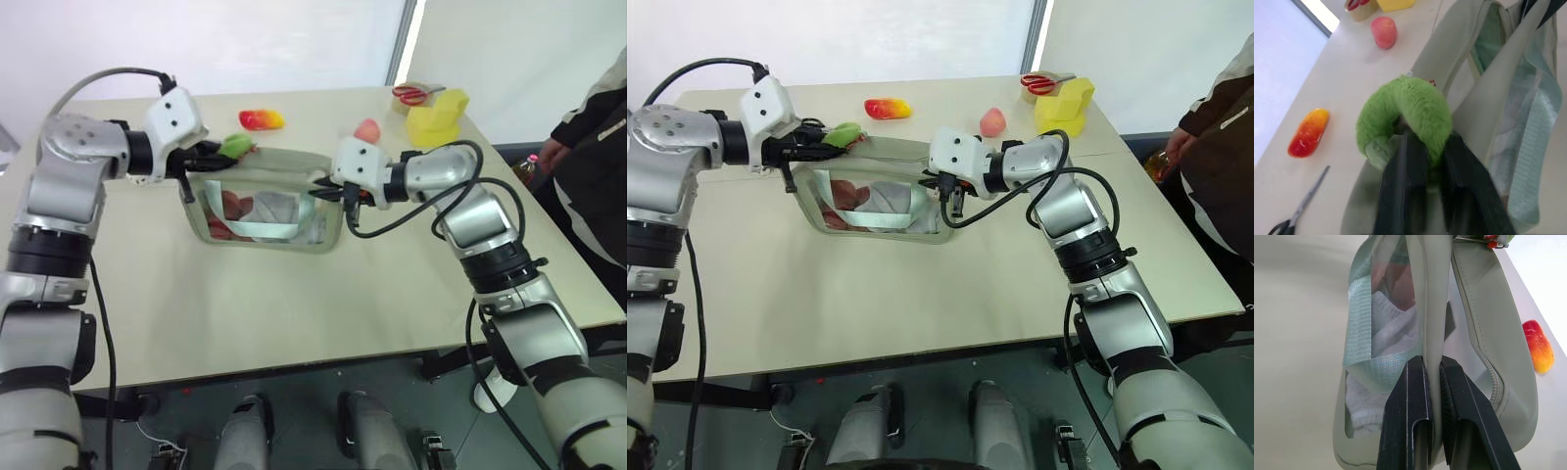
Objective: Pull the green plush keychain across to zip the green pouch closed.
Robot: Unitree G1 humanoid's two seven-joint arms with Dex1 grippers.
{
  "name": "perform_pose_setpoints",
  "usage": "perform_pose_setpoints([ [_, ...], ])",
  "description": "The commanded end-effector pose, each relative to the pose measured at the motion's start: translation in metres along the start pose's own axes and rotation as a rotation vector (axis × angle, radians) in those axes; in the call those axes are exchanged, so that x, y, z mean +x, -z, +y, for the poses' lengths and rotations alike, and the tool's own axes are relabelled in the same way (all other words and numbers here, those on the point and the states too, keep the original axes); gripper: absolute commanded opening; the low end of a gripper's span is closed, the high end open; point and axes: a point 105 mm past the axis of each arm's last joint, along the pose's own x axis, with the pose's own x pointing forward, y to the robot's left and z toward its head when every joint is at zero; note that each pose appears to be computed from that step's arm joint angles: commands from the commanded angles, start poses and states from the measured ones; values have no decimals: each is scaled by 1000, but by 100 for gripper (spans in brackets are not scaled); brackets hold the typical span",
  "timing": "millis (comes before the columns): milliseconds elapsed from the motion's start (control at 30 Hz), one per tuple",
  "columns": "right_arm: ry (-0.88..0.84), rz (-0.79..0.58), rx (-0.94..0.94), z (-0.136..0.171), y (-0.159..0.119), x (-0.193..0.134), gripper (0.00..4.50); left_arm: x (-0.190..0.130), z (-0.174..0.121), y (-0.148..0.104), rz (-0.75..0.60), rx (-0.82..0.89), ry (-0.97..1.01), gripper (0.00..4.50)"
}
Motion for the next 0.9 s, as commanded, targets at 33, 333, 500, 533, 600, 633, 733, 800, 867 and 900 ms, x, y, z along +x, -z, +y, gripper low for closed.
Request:
perform_pose_setpoints([
  [33,19,-7,-19,-5,-6,-3,0,-15,11,-20,-39,29,-23,241],
  [333,19,1,-25,-8,-3,-3,0,-62,17,-31,-2,-51,-27,445],
  [500,17,0,-26,-8,-4,-3,0,-75,19,6,89,-128,-103,445],
  [533,17,-1,-26,-8,-4,-3,0,-75,15,15,106,-144,-95,445],
  [600,15,0,-28,-9,-5,-3,0,-68,1,35,129,-186,-75,445],
  [633,14,0,-28,-9,-5,-3,0,-64,-3,43,130,-197,-80,445],
  [733,9,1,-26,-8,-5,-3,0,-52,-5,59,129,-201,-136,445],
  [800,5,2,-25,-8,-5,-2,0,-44,-1,63,108,-217,-185,445],
  [867,0,1,-26,-8,-5,-1,0,-39,3,57,66,-231,-196,394],
  [900,-1,0,-26,-8,-6,-1,0,-38,3,52,46,-235,-181,372],
])
